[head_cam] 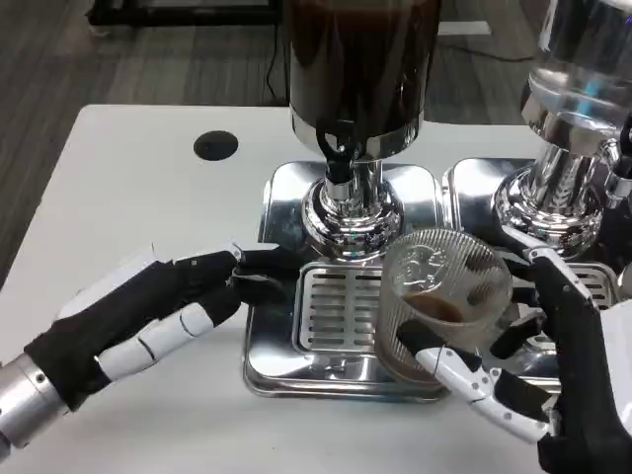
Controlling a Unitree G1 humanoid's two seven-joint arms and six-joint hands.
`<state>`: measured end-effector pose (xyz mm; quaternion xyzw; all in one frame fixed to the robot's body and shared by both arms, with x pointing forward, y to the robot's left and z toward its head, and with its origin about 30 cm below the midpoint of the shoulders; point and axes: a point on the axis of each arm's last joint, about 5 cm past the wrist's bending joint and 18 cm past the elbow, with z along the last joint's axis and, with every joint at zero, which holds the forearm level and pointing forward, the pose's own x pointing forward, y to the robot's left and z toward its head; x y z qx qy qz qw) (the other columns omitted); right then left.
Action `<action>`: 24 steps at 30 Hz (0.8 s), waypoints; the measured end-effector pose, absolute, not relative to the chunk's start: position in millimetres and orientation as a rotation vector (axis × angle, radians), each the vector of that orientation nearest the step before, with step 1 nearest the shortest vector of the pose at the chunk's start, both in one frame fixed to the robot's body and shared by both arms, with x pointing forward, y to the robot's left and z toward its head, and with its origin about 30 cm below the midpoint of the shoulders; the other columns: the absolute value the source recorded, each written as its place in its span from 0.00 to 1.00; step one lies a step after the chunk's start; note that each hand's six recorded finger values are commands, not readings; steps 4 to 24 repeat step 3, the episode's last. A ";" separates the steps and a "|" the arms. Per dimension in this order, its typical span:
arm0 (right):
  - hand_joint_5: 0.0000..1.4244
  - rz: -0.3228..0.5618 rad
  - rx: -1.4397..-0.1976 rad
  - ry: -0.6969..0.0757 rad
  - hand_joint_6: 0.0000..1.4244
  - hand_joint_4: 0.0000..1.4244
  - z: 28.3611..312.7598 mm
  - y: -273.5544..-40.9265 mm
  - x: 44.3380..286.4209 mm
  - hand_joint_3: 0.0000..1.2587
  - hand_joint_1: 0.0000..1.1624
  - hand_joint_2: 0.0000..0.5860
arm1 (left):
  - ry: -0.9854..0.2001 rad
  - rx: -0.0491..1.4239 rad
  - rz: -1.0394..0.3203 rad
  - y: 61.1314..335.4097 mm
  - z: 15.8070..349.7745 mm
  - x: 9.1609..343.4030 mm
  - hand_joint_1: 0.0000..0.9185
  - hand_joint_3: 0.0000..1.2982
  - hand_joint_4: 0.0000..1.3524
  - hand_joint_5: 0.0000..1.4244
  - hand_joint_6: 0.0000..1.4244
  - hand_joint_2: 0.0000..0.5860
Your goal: Grasp the cup under the faucet to collect the drink, then remove the cup.
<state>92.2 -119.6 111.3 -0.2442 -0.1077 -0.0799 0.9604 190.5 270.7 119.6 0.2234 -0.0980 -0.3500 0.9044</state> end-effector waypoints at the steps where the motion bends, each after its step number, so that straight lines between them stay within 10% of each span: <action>1: 0.53 -0.163 -0.494 -0.219 0.65 0.42 111.3 -119.5 92.2 0.45 0.59 0.42 | -0.202 0.462 -0.724 270.8 119.6 190.5 0.00 0.21 0.18 0.22 0.22 0.28; 24: 0.53 -0.164 -0.493 -0.220 0.65 0.42 111.4 -119.4 92.2 0.45 0.59 0.42 | -0.201 0.462 -0.728 270.8 119.5 190.5 0.00 0.21 0.18 0.22 0.22 0.28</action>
